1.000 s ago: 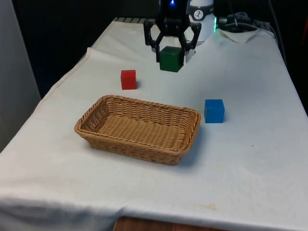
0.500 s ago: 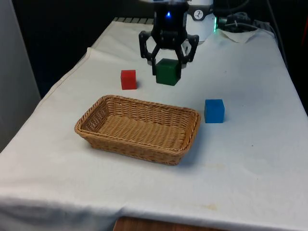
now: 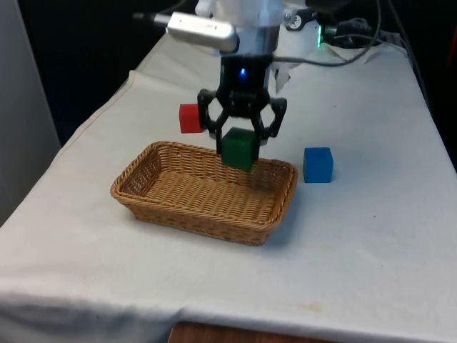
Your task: Pick up exactly two blocks and place them into the basket.
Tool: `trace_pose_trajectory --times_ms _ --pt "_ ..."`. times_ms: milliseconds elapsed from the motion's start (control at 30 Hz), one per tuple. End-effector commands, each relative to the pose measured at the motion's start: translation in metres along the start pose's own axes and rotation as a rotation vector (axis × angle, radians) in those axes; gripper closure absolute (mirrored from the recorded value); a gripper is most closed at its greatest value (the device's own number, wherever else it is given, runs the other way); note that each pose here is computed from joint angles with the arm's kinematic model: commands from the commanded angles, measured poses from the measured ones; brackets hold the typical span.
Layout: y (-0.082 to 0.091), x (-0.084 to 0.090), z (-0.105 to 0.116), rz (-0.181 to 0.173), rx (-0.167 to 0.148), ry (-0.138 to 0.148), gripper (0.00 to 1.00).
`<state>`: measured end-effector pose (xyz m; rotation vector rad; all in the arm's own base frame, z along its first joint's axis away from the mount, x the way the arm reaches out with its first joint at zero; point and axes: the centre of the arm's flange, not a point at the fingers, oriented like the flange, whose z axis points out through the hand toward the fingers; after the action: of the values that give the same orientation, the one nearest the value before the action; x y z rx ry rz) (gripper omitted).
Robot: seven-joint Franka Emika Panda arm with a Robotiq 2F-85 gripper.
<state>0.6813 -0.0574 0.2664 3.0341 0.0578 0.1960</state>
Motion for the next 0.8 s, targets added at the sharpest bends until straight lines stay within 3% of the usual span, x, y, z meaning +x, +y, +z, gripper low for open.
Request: trace_pose_trajectory --times_ms 0,67,267,367,467,767 --pt "0.001 0.006 0.009 -0.004 0.005 0.003 0.81" --pt "0.001 0.005 0.009 -0.002 -0.003 0.000 0.81" --pt "0.004 0.021 0.041 -0.017 -0.004 0.001 0.81" --pt "0.003 0.022 0.045 -0.020 -0.010 -0.001 0.81" --pt "0.006 0.024 0.059 -0.027 0.003 -0.002 0.81" --pt "0.011 0.024 0.060 -0.022 0.003 -0.004 0.81"
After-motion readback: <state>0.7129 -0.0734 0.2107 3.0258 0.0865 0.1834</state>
